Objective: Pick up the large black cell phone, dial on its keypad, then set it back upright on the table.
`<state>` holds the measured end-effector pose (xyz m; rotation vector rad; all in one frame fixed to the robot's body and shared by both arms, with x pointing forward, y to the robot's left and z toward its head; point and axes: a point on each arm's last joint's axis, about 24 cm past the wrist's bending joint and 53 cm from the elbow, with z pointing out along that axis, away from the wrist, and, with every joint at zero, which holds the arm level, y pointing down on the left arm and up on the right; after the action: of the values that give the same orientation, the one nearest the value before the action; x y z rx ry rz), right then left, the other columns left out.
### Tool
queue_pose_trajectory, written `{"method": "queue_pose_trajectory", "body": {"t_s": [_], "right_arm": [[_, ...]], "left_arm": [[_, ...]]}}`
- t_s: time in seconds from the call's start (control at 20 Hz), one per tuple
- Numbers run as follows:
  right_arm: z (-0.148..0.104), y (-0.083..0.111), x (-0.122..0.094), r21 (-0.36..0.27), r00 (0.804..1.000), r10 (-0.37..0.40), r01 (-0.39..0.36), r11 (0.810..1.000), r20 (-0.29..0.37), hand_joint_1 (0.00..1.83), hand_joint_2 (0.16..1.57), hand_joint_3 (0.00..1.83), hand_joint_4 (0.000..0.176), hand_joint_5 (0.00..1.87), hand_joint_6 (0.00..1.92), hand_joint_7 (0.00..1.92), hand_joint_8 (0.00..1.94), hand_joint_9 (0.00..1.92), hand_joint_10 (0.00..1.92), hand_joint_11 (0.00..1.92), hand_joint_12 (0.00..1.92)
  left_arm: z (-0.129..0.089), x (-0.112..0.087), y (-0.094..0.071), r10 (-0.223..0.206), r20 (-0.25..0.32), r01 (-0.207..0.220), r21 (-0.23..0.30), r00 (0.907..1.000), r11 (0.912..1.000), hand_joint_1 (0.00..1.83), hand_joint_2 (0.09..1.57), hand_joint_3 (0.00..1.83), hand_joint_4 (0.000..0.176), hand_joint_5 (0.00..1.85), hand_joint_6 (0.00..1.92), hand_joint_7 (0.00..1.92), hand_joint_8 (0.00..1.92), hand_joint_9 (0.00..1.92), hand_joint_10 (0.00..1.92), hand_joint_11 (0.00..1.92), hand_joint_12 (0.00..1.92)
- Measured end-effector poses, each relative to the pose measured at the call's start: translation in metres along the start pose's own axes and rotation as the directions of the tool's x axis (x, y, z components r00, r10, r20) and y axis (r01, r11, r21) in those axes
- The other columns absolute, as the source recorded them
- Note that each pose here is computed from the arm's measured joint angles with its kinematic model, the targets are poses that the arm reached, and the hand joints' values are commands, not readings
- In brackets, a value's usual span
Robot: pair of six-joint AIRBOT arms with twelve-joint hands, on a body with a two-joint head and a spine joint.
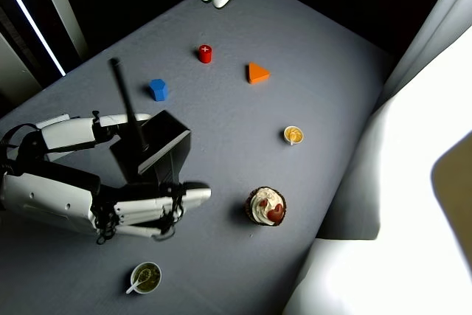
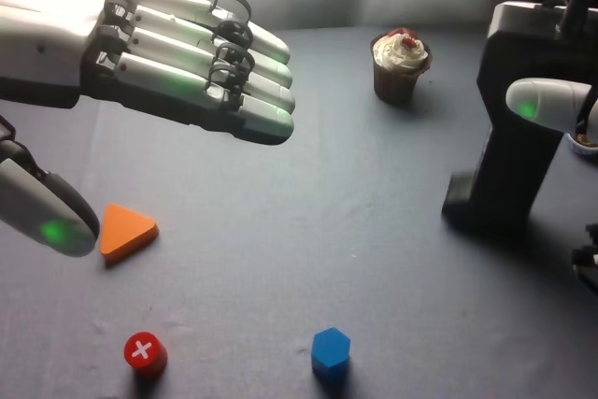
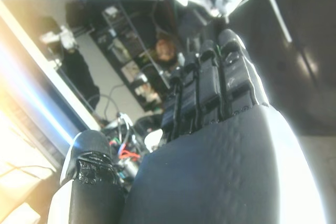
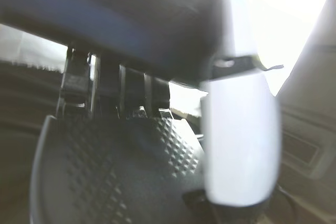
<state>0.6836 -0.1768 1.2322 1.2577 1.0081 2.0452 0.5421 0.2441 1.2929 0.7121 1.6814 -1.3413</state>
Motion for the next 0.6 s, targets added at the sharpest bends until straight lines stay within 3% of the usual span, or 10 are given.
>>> {"method": "queue_pose_trajectory", "body": {"t_s": [0.15, 0.2, 0.35, 0.4, 0.55, 0.6], "right_arm": [[0.0, 0.0, 0.0, 0.001, 1.0, -0.003, 0.003, 1.0, -0.002, 1.49, 1.09, 0.0, 0.0, 0.98, 0.75, 0.99, 0.87, 1.0, 1.04, 0.84, 1.6], [0.001, 0.002, 0.001, 0.003, 1.0, -0.01, 0.01, 1.0, -0.005, 1.49, 1.09, 0.0, 0.0, 1.03, 0.61, 0.98, 0.93, 1.0, 1.04, 0.84, 1.6], [0.005, 0.008, 0.008, 0.003, 0.999, -0.031, 0.031, 1.0, -0.033, 1.49, 1.09, 0.0, 0.0, 1.03, 0.61, 0.97, 0.94, 0.96, 1.09, 0.84, 1.6], [0.007, 0.014, 0.013, -0.006, 0.998, -0.043, 0.043, 0.999, -0.051, 1.49, 1.09, 0.0, 0.0, 1.04, 0.62, 0.99, 0.89, 0.96, 1.09, 0.84, 1.6], [0.016, 0.044, 0.031, -0.069, 0.994, -0.057, 0.051, 0.996, -0.095, 1.49, 1.1, 0.0, 0.0, 1.03, 0.61, 0.94, 0.99, 0.93, 1.14, 0.85, 1.62], [0.019, 0.056, 0.038, -0.092, 0.993, -0.057, 0.047, 0.995, -0.107, 1.4, 1.11, 0.0, 0.0, 1.0, 0.73, 0.94, 1.06, 0.91, 1.28, 0.84, 1.41]], "left_arm": [[0.002, 0.002, -0.001, -0.004, -0.009, 0.004, 0.001, 1.0, 1.0, 0.0, 1.18, 0.0, 0.0, 0.07, 0.0, 0.11, 0.0, 0.08, 0.0, 0.0, 0.13], [0.005, 0.006, -0.001, -0.002, -0.025, 0.002, 0.006, 0.9997, 1.0, 0.0, 1.18, 0.0, 0.0, 0.07, 0.0, 0.1, 0.0, 0.08, 0.0, 0.0, 0.11], [0.008, 0.006, -0.001, 0.001, -0.032, -0.001, 0.006, 0.9995, 1.0, 0.0, 1.18, 0.0, 0.0, 0.07, 0.0, 0.11, 0.0, 0.08, 0.0, 0.0, 0.13], [0.008, 0.004, 0.0, 0.005, -0.026, -0.005, 0.003, 0.9996, 1.0, 0.0, 1.18, 0.0, 0.0, 0.08, 0.0, 0.12, 0.0, 0.09, 0.0, 0.0, 0.17], [0.009, -0.001, 0.007, 0.005, -0.022, -0.005, -0.013, 0.9997, 0.9999, 0.0, 1.22, 0.0, 0.0, 0.13, 0.0, 0.16, 0.0, 0.15, 0.0, 0.0, 0.38], [0.011, -0.002, 0.009, 0.004, -0.023, -0.004, -0.017, 0.9997, 0.9998, 0.03, 1.25, 0.01, 0.0, 0.1, 0.0, 0.14, 0.0, 0.13, 0.0, 0.0, 0.39]]}}
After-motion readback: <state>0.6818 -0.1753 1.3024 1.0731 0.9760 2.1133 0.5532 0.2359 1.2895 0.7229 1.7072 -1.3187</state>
